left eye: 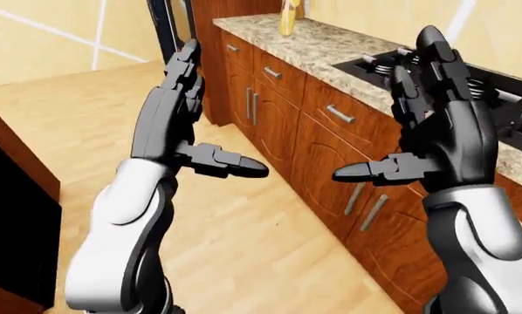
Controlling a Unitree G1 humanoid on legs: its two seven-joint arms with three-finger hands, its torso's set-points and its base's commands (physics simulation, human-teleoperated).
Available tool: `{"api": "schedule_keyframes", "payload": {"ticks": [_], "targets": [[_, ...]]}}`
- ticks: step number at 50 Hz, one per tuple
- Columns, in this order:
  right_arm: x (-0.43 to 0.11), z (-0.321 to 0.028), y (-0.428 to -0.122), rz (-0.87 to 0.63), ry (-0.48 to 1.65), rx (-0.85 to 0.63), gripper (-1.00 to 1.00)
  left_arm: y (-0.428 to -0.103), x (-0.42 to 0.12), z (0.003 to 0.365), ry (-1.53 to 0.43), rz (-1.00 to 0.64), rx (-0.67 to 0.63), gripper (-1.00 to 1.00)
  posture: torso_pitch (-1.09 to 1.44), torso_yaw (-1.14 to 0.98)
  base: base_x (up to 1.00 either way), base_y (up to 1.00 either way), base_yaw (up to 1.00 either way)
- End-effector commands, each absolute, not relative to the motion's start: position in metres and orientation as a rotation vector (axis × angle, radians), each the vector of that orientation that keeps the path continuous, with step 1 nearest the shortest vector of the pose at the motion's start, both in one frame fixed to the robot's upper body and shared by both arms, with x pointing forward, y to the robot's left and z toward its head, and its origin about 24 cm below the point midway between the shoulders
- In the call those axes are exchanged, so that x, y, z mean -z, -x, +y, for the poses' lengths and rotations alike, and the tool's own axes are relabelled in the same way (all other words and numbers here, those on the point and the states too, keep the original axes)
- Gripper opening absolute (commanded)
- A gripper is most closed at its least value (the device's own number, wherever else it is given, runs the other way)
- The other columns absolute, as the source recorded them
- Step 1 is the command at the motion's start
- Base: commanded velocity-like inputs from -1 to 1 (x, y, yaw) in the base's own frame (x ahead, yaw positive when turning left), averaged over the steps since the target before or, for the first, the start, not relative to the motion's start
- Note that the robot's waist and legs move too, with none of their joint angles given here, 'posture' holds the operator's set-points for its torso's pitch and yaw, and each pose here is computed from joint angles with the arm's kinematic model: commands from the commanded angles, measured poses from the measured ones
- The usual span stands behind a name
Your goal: Move the drinks to the dining counter.
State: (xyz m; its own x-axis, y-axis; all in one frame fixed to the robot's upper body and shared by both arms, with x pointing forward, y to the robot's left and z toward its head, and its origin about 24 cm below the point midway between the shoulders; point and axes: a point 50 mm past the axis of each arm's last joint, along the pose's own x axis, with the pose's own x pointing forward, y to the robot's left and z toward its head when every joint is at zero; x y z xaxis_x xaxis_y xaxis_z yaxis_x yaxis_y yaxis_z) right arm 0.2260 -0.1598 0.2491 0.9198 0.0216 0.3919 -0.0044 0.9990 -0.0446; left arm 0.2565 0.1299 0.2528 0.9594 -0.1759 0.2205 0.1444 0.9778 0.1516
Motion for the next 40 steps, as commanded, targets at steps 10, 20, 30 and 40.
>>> {"api": "schedule_keyframes", "payload": {"ticks": [10,20,30,40], "targets": [[-0.2616,-0.156,-0.2175,-0.489,0.051,-0.025,1.0,-0.247,-0.2728,0.1339,-0.137,-0.333,0.137,1.0,0.0,0.0,1.0,0.0,0.0],[-0.2617,-0.155,-0.216,-0.504,0.053,-0.023,1.0,-0.2465,-0.2739,0.137,-0.137,-0.336,0.129,1.0,0.0,0.0,0.92,0.27,0.0],[-0.2631,-0.1536,-0.2156,-0.505,0.054,-0.024,1.0,-0.2463,-0.2734,0.1378,-0.14,-0.335,0.127,1.0,0.0,0.0,0.05,0.41,0.0],[-0.2608,-0.1556,-0.2164,-0.505,0.048,-0.02,1.0,-0.2476,-0.2716,0.1363,-0.137,-0.332,0.129,1.0,0.0,0.0,0.53,0.42,0.0]]}}
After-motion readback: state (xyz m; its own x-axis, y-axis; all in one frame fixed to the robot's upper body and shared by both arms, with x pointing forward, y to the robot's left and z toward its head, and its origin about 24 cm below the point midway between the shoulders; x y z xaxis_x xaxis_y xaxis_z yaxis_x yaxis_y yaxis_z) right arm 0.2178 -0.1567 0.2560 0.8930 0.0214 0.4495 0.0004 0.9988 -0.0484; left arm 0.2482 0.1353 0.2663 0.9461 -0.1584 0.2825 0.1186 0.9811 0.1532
